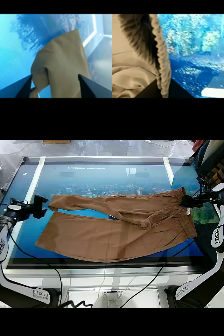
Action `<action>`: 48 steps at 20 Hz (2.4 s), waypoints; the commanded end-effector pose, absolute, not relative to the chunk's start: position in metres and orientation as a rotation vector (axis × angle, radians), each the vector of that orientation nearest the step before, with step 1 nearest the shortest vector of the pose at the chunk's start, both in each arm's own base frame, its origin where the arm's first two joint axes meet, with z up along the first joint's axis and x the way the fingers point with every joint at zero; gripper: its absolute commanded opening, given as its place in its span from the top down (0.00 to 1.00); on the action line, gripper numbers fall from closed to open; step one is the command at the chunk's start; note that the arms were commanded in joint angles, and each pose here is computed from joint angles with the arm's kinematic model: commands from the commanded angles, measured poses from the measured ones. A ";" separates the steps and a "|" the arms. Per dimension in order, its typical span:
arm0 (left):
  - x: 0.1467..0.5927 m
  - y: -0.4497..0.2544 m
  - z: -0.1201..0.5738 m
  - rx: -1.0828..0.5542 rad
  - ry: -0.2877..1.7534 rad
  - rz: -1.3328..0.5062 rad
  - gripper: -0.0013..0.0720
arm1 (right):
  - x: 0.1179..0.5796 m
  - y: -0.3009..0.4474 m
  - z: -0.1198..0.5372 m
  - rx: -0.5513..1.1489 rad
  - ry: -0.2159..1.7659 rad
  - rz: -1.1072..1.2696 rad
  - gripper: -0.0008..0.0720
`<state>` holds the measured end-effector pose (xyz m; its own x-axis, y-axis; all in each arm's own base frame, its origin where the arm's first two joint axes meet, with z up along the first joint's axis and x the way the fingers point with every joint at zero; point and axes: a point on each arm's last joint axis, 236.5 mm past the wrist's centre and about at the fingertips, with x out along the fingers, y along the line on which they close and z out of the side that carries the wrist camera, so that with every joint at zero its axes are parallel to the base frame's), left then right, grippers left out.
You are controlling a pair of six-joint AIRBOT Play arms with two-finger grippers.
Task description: Fold the clothes and pants, and hang the long-sleeved shirts on hangers.
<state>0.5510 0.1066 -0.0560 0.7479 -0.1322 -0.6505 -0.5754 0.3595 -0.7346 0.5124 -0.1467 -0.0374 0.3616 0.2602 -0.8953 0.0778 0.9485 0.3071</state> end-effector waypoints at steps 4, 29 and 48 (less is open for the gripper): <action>0.559 0.089 -0.085 -1.120 0.733 0.300 0.34 | 0.515 -0.148 -0.036 0.318 1.188 0.114 0.95; 0.493 0.134 -0.043 0.329 1.331 -0.129 0.92 | 0.514 -0.148 -0.036 0.319 1.194 0.117 0.95; 0.629 0.119 -0.057 -0.354 0.821 0.118 0.03 | 0.518 -0.150 -0.035 0.316 1.177 0.107 0.95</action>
<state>0.6080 0.1293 -0.0450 0.6304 0.0161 -0.7761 -0.2236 0.9612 -0.1616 0.5173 -0.1498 -0.0363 0.3824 0.2468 -0.8905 0.0807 0.9511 0.2982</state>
